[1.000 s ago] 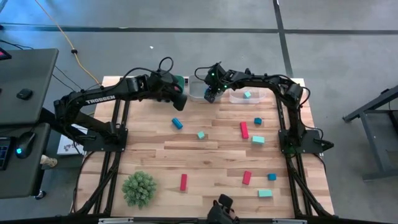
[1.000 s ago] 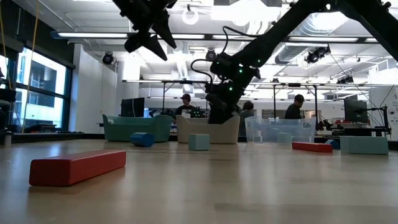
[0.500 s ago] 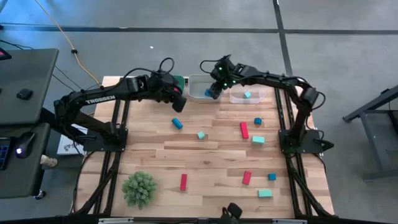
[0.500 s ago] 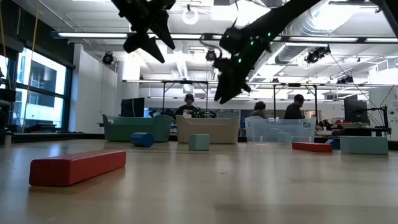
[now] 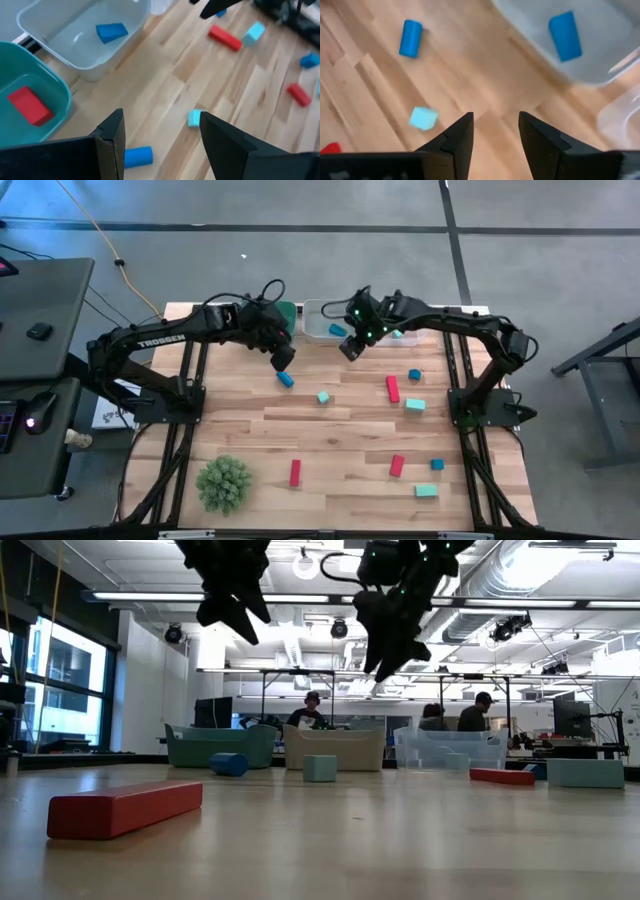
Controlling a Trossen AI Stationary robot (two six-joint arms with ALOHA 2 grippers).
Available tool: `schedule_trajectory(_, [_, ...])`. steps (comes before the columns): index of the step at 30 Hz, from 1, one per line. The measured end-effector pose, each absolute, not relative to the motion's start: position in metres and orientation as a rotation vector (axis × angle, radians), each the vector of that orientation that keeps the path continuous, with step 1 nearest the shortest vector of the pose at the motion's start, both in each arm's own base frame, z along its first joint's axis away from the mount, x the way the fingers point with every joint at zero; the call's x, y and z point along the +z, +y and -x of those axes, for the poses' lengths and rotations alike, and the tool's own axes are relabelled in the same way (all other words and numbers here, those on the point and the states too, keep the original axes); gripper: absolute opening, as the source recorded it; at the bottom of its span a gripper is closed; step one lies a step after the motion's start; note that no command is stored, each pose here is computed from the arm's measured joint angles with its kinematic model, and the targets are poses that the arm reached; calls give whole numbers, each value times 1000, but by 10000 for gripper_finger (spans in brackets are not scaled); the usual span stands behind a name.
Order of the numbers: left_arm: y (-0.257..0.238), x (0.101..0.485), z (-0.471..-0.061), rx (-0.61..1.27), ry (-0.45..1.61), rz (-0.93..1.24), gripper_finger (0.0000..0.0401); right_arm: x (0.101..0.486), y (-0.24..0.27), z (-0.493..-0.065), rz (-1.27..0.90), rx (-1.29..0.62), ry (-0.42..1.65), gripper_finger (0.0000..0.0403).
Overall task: Sort & place blocks by color
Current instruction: Put the light blue block into the transparent bin
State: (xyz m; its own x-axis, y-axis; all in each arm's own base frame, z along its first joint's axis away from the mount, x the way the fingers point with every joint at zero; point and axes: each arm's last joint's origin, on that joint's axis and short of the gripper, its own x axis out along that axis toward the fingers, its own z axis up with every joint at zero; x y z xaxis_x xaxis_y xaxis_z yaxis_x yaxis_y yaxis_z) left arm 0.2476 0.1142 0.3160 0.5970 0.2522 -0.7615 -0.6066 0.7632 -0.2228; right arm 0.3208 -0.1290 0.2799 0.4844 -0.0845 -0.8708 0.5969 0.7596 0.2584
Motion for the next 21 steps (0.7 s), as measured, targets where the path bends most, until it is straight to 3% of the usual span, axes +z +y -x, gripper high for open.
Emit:
schedule_trajectory(11, [91, 312, -258, 430, 838, 433, 177, 275, -77, -326, -591, -595, 1083, 145])
schedule_trajectory(21, [77, 278, -292, 364, 958, 396, 177, 273, -64, -323, -577, -691, 1110, 145])
